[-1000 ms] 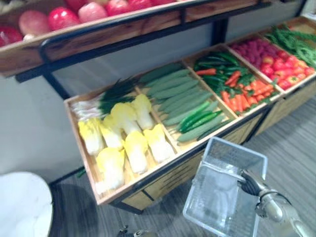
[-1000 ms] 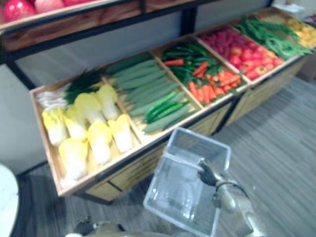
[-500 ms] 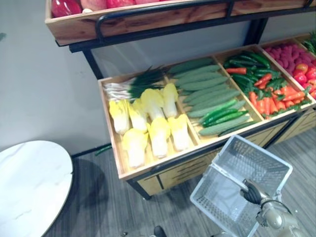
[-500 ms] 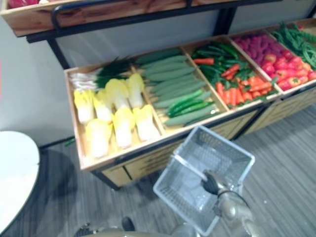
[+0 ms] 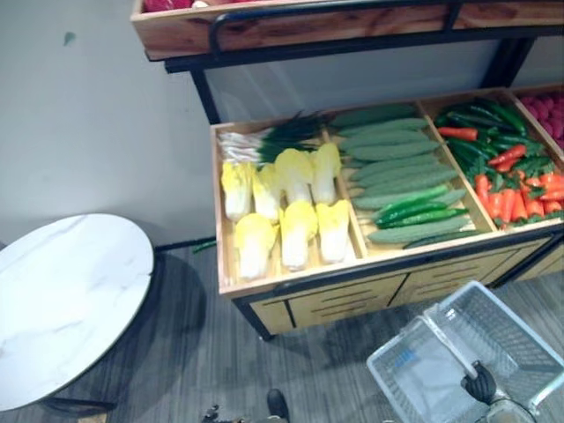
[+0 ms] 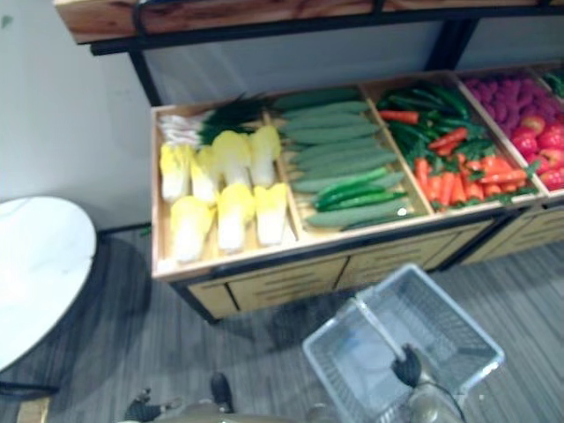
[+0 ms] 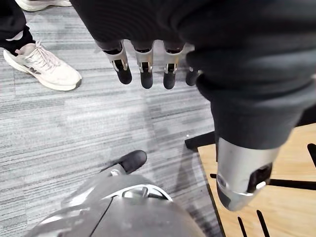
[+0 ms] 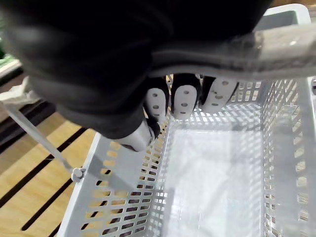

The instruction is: Pick vegetable in the basket

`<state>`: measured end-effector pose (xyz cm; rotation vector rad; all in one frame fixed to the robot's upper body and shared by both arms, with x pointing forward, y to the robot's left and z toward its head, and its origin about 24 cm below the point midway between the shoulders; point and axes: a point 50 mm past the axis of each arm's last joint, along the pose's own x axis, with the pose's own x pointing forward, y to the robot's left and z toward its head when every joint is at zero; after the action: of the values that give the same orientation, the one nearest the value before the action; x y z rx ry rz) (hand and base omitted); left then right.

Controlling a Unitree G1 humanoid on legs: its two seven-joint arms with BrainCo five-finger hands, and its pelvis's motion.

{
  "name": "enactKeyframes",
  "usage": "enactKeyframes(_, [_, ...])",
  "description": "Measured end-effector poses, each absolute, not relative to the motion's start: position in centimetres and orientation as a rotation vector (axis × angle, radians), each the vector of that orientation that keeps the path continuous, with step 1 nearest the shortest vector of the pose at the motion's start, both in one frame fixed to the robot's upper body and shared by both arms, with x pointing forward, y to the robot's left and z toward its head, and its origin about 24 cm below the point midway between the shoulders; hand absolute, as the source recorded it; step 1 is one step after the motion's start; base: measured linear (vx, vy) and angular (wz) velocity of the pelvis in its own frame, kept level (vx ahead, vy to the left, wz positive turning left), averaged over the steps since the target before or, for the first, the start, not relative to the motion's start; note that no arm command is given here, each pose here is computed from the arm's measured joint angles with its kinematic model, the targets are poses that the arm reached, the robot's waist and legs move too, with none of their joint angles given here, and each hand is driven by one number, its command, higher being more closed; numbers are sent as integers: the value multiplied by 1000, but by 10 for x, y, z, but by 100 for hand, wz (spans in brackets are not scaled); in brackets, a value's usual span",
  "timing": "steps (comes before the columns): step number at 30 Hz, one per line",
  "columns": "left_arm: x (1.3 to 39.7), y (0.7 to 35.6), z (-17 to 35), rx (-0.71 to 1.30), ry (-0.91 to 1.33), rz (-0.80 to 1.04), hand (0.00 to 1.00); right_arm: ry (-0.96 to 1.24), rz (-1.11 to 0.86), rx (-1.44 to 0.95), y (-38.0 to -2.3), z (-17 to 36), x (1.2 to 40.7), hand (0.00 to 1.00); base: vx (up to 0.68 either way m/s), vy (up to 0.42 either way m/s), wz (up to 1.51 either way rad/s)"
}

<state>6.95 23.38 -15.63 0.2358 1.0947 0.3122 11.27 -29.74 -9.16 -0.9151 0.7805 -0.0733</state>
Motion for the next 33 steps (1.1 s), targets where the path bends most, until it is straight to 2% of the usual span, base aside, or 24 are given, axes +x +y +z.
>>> enactKeyframes(5, [89,236,-146,239,987,330,0,882,-134,-853,-304,-102,89,100,145,-12,2])
enactKeyframes(13, [154,230,-68,199,441,545,0,1019,-333,-715,-319,-114,53,100,49,-8,10])
enactKeyframes(18, [177,225,-23,281,198,573,0,1066,-386,-668,-319,-121,44,100,-31,8,3])
enactKeyframes(23, [186,216,-4,306,93,550,0,1091,-418,-624,-318,-124,38,100,-51,21,-1])
enactKeyframes(33, [205,207,6,299,26,536,0,1123,-393,-594,-306,-132,39,100,23,11,-9])
